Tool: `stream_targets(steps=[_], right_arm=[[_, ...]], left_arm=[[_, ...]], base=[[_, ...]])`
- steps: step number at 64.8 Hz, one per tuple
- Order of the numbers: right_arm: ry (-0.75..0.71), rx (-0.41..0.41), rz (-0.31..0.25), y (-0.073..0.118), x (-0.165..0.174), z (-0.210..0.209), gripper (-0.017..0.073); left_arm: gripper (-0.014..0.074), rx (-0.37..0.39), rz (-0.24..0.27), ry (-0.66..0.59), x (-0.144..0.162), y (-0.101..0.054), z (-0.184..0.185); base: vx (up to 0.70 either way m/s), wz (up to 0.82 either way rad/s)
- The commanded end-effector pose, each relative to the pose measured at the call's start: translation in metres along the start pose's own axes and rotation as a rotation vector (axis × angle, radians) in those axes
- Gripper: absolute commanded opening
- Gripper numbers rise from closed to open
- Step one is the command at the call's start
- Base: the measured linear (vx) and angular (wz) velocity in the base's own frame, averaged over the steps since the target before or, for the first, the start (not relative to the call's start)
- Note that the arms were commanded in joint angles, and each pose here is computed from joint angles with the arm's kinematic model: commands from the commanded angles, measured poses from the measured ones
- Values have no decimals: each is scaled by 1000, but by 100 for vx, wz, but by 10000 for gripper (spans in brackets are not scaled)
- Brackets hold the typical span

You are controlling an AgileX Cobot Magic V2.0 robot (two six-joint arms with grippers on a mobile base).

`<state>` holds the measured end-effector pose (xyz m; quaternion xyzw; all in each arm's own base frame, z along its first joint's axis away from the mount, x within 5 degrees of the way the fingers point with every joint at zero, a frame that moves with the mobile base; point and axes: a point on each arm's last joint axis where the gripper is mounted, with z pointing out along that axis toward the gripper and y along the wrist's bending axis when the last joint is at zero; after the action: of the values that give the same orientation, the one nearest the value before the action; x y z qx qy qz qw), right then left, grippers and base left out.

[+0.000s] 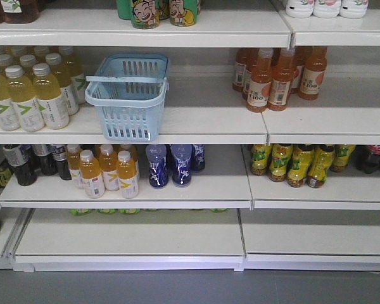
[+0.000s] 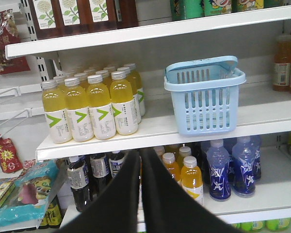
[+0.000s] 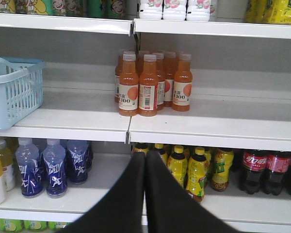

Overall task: Place coke in basket with both arms
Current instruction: 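Drive closer and align the base with the light-blue basket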

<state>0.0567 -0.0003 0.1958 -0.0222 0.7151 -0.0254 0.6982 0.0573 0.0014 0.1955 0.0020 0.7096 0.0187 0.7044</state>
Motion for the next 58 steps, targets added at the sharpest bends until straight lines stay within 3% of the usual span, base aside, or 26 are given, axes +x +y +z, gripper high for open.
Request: stream_targets(steps=[1, 58], right_arm=[[-81, 9, -9, 0, -5, -1, -10], [-82, 9, -9, 0, -5, -1, -10]], left_arm=[[-6, -2, -2, -126, -19, 0, -4], [-6, -2, -2, -126, -19, 0, -4]], base=[[12, 0], [11, 0]])
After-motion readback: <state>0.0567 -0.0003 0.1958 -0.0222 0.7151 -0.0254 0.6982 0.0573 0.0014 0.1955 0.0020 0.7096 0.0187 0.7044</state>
